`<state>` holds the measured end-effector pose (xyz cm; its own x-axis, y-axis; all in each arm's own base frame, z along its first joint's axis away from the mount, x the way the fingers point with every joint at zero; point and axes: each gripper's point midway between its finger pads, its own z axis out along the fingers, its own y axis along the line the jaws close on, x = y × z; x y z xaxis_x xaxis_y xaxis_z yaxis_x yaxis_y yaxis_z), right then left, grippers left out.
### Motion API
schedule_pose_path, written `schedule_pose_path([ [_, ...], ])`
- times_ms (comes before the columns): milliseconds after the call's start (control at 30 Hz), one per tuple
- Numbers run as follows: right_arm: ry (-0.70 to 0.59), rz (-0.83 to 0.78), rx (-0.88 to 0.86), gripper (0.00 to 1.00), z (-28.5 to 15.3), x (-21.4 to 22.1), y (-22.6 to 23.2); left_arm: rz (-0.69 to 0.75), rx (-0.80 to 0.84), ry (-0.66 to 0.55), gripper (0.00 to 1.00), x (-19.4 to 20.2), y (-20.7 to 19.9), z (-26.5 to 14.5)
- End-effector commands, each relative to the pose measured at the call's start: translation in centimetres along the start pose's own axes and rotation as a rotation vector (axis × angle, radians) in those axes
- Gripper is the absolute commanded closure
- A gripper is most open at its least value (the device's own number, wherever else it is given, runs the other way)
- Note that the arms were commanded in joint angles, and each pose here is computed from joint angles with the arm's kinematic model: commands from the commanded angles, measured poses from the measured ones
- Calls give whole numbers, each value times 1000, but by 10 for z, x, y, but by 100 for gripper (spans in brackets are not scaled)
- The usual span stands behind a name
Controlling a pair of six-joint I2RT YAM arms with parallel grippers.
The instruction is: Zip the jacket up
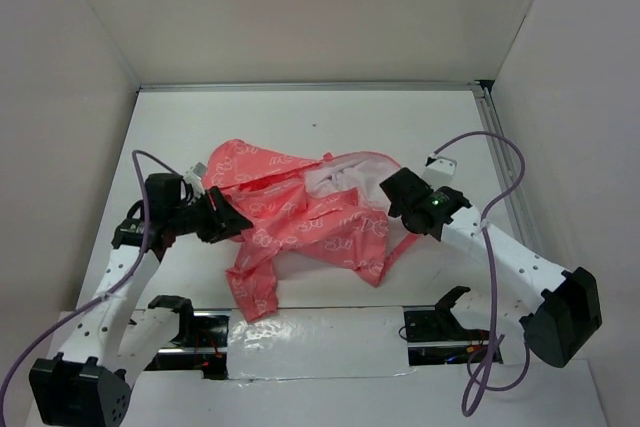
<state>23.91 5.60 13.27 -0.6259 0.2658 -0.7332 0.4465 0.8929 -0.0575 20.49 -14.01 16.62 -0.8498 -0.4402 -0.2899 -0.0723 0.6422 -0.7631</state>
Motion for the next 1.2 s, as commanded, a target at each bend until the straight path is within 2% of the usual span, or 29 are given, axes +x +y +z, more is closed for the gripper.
schedule_pose_path([
  [0,12,94,-34,0,-20,-5,-2,-117,-100,-17,1,15,9,-16],
  [200,-72,80,-320,0,-49,-47,48,-94,-140,-115,1,-9,0,-28],
  [333,-154,34,-387,0,-61,-73,60,-173,-237,-118,1,-22,19,-14],
  [367,-166,-32,-417,0,-61,-74,65,-197,-248,-128,1,-29,21,-11],
  [433,-198,-49,-499,0,-62,-86,86,-168,-192,-144,1,-49,14,3],
  [467,-164,-102,-522,0,-53,-84,107,-171,-178,-150,1,-63,14,11],
  [567,-114,-138,-482,0,-36,-78,121,-193,-224,-133,1,-75,28,29],
  [633,-45,-187,-448,0,-10,-55,137,-253,-345,-120,1,-88,55,43],
  [733,22,-224,-488,0,-1,-30,147,-274,-374,-106,1,-97,66,51],
  [867,188,-254,-478,0,18,35,149,-263,-329,-154,1,-132,74,61],
  [933,281,-274,-504,0,16,72,149,-261,-326,-126,1,-137,79,74],
  [1033,344,-327,-548,1,-8,115,150,-230,-316,-89,1,-148,81,96],
  [1167,387,-506,-678,1,-68,168,150,-141,-299,-33,1,-156,71,132],
])
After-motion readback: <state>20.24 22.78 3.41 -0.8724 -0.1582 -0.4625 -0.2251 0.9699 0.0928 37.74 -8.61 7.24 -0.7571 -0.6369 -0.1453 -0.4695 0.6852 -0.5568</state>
